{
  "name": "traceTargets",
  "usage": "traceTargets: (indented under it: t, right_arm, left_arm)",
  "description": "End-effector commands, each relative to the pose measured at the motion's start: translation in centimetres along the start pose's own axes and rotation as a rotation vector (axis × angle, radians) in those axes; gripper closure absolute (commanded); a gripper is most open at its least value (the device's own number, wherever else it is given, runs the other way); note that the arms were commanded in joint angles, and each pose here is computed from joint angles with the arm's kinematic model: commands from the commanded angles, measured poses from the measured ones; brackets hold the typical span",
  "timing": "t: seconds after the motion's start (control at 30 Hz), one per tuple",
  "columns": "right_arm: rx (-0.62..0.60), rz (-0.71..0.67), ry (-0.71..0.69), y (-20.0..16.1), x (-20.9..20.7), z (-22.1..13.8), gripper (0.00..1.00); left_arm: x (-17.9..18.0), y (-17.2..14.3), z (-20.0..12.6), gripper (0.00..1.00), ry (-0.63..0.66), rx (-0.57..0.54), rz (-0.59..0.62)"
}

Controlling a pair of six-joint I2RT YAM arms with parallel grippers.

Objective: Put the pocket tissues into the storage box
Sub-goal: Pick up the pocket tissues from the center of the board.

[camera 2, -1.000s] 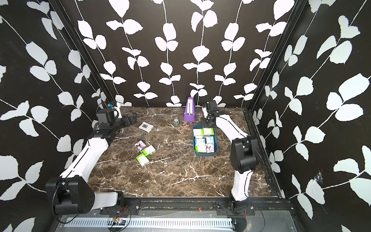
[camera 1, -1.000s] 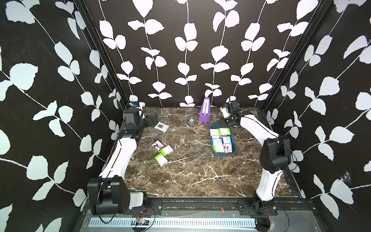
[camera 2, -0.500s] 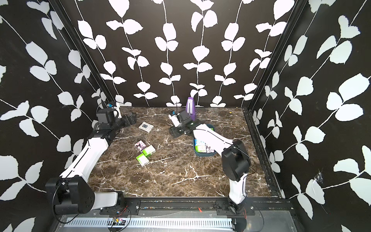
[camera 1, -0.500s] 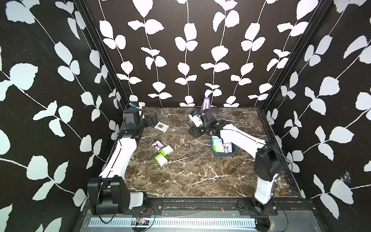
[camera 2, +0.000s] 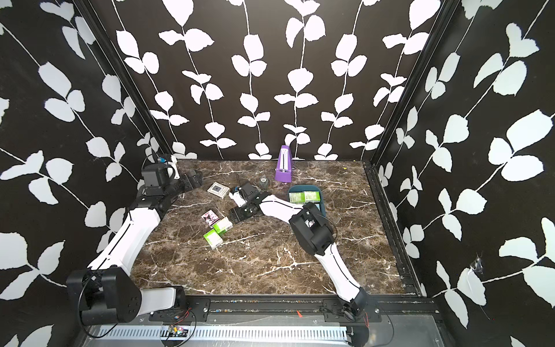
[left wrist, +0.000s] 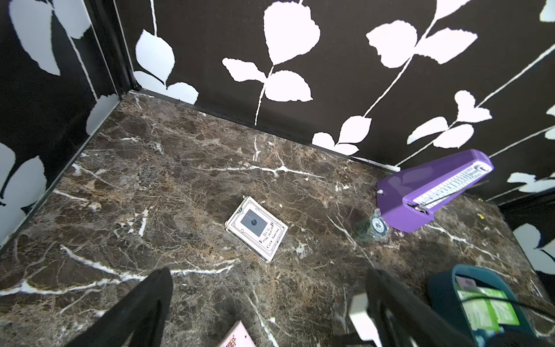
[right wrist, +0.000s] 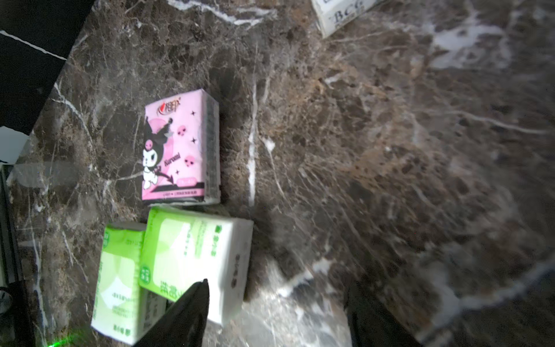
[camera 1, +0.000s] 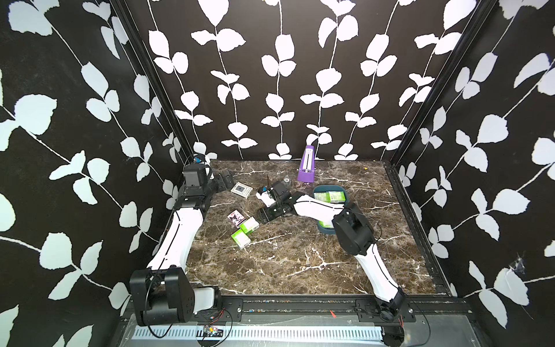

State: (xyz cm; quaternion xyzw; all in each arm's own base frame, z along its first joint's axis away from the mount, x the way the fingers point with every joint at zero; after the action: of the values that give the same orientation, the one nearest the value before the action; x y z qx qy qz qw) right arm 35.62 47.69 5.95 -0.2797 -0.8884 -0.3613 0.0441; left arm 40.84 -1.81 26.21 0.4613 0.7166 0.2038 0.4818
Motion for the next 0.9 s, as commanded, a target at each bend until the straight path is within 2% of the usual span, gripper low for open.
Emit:
traceTargets:
  t: [0.0, 0.27, 0.7, 0.77, 0.87]
  right_arm:
    - [-0.05, -0.02, 0.052, 2.8, 2.2, 0.0, 0.27]
    - [0.046, -0.069, 0.07, 1.7, 3.9, 1.5, 0.33]
    - [0.154, -0.114, 0.026, -0.9, 3.9, 2.5, 0.38]
    - [0.17, -0.115, 0.026, -1.2, 3.9, 2.7, 0.43]
    - [0.187, -0.127, 0.02, -1.4, 3.9, 2.8, 0.58]
  left_arm:
    - [-0.8, -0.2, -1.0, 0.01, -0.053, 0.01, 0.043]
    - [-1.8, 0.3, -0.9, 0.01, -0.135, 0.05, 0.015]
    - [-1.1, 0.1, -0.5, 0.01, -0.116, 0.055, 0.004]
    - [-1.0, 0.1, -0.6, 0.01, -0.114, 0.055, 0.004]
    - [-1.1, 0.2, -0.6, 0.01, -0.113, 0.05, 0.002]
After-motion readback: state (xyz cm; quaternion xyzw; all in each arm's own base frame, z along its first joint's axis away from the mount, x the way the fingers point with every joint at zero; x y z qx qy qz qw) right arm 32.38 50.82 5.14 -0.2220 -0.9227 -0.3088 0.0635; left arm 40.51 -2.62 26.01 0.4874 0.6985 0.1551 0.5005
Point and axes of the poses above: each gripper's point midway between its finger pads, its own z axis out along the fingers, its own x axis along the line the jaws close on, y = z × x, the point moved 1 cm from there along -z, back along the fingers, and after that the axes turned 13 degrees about -z, right-handed, at the moved point
